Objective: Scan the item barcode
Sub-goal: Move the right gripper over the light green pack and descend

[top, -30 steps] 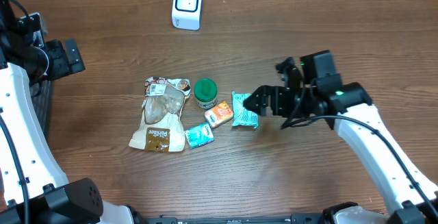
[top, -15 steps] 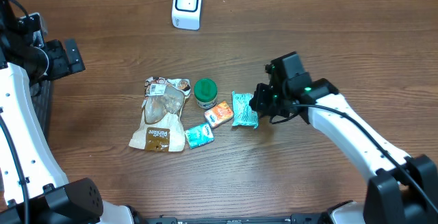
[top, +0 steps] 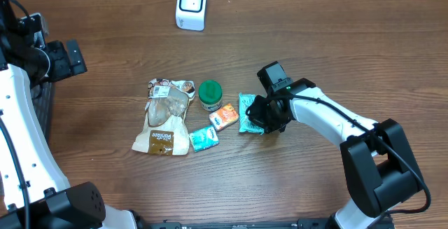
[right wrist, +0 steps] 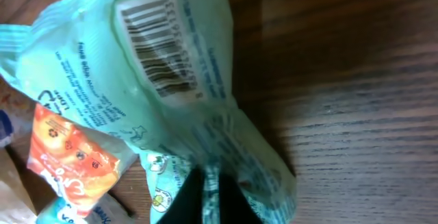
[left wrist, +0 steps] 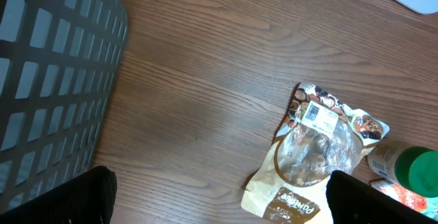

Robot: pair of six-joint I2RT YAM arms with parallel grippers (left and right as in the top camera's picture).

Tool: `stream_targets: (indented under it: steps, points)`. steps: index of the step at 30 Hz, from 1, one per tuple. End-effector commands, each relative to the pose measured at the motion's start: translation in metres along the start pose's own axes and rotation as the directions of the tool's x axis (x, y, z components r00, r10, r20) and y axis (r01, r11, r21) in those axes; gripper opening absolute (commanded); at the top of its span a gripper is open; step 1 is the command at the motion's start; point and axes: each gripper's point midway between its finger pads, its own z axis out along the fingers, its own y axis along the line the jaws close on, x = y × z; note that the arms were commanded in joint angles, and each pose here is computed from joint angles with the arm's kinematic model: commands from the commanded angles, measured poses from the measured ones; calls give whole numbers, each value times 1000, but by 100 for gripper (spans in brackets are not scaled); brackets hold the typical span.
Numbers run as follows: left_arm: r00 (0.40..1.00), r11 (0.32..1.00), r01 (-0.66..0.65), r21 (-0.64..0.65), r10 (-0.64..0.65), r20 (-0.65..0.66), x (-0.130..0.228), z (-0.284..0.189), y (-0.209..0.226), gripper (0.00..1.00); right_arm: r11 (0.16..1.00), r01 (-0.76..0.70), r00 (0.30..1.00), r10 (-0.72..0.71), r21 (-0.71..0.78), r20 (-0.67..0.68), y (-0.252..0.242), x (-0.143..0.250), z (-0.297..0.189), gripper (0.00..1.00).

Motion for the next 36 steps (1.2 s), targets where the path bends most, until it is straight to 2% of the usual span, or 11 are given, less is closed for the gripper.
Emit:
stream_targets:
  steps: [1, 4, 11, 12, 13, 15, 17, 22, 32, 36]
  points:
    - [1000, 1000, -21, 8, 21, 14, -2, -4, -3, 100, 998, 34, 999, -35, 46, 16, -7, -7, 10, 23]
    - [1000, 1000, -21, 8, 21, 14, -2, -4, -3, 99, 992, 124, 992, -125, 31, 29, 1, -12, 7, 27]
    - [1000, 1000, -21, 8, 21, 14, -2, -4, -3, 100, 930, 368, 928, -367, -5, 60, 34, -26, -25, 26]
    - [1000, 1000, -21, 8, 21, 14, -2, -4, -3, 100, 918, 395, 918, -394, -24, 47, 42, -23, -33, 25]
    - [1000, 1000, -21, 8, 21, 14, -2, -4, -3, 100, 916, 398, 917, -397, -35, 33, 46, -21, -39, 20]
    - [1000, 1000, -21, 8, 21, 14, -2, -4, -3, 100, 921, 386, 922, -387, -44, -6, 47, -14, -46, 8]
    - [1000, 1000, -21, 8, 21, 14, -2, -4, -3, 100, 936, 350, 935, -351, -27, -44, 39, -7, -45, 4]
    - [1000, 1000, -21, 8, 21, 14, -2, -4, -3, 100, 966, 259, 960, -256, 19, -111, 18, 12, -27, 4]
    - [1000, 1000, -21, 8, 21, 14, -2, -4, -3, 100, 995, 74, 989, -64, 67, -135, -12, 33, 13, 4]
    - [1000, 1000, -21, 8, 21, 14, -2, -4, -3, 100, 995, 63, 990, -53, 76, -132, -16, 31, 13, 11]
